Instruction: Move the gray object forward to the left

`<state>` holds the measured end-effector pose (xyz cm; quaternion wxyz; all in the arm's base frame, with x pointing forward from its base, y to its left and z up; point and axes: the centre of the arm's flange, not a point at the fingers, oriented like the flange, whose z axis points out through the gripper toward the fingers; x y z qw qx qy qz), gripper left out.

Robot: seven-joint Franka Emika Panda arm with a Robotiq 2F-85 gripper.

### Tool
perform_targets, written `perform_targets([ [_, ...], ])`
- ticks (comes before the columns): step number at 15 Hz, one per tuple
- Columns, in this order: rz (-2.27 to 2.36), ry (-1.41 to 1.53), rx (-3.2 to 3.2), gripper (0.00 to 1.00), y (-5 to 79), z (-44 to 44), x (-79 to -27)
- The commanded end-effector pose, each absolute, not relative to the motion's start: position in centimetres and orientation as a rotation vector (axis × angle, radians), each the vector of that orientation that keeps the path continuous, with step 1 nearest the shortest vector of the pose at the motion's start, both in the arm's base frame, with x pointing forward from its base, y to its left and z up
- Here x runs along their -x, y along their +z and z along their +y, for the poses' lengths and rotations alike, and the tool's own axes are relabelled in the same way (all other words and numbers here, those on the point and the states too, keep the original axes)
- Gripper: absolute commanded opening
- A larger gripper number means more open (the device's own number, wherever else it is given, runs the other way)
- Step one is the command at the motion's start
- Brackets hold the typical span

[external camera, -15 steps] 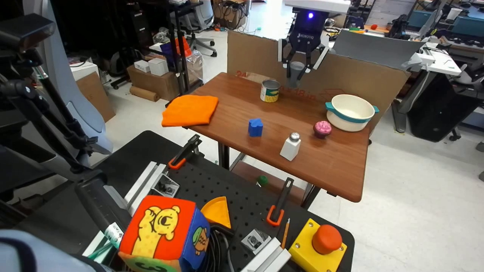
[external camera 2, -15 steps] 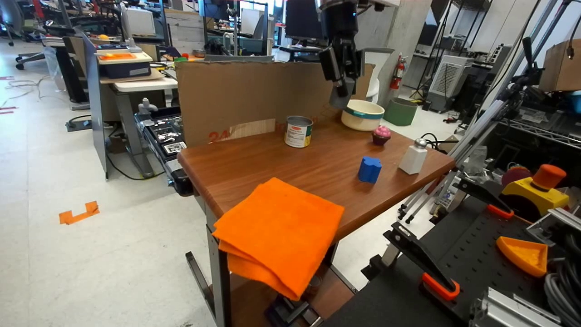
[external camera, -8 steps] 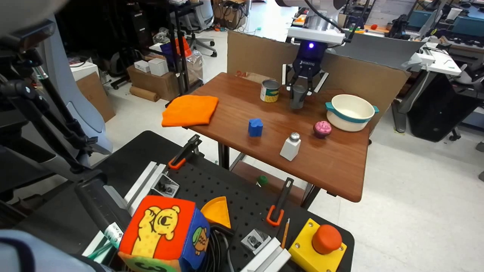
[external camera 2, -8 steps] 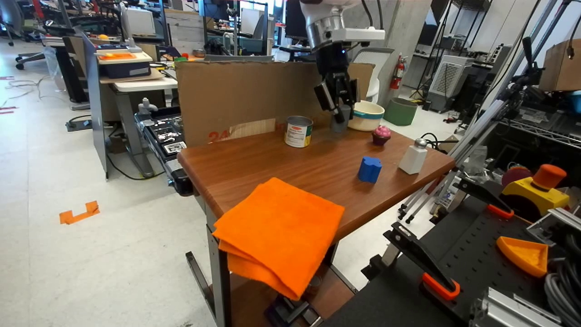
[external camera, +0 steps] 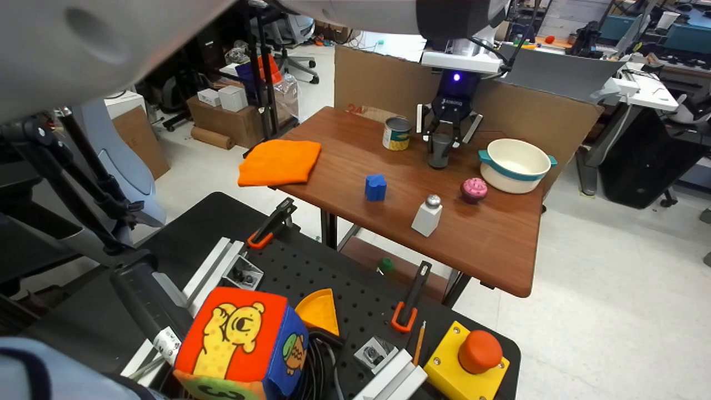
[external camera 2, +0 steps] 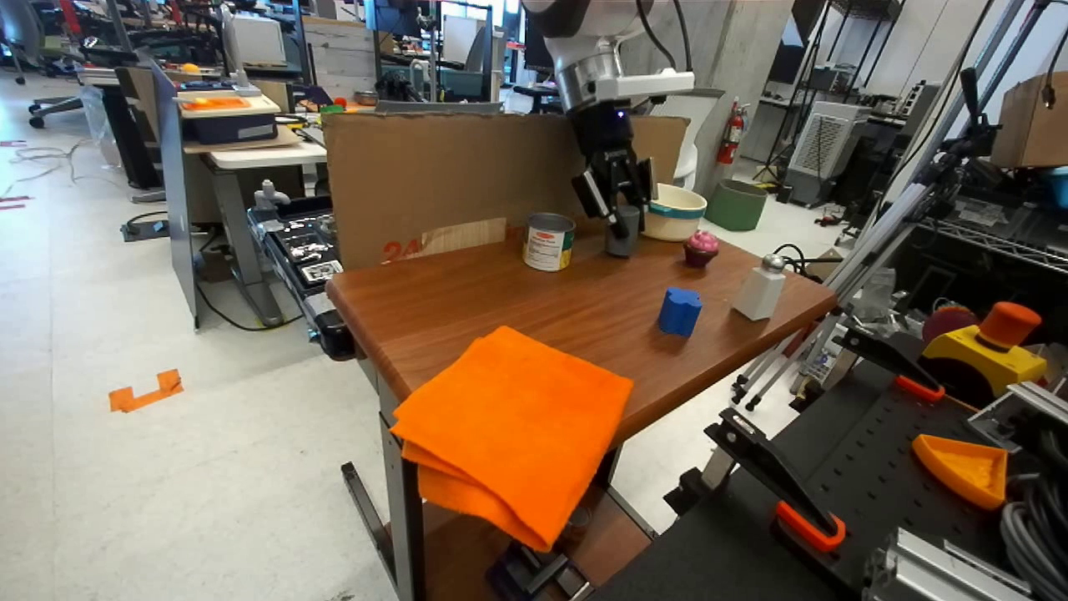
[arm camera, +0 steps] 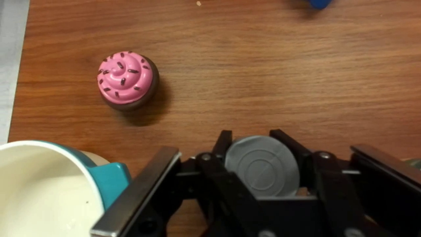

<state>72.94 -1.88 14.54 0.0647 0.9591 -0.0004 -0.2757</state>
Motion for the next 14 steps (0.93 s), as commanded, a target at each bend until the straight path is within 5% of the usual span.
perform_targets([
  [1,-0.008,-0.868,-2.839,0.66,14.2,-2.4,-75.6],
  [6,0.127,-0.829,-2.885,1.00,19.6,-2.7,-71.0],
  [9,0.108,-0.699,-2.941,1.00,24.5,-3.5,-68.3],
  [10,0.099,-0.750,-2.903,1.00,21.3,-2.8,-74.0],
  [14,0.095,-0.747,-2.905,1.00,22.1,-2.9,-73.9],
])
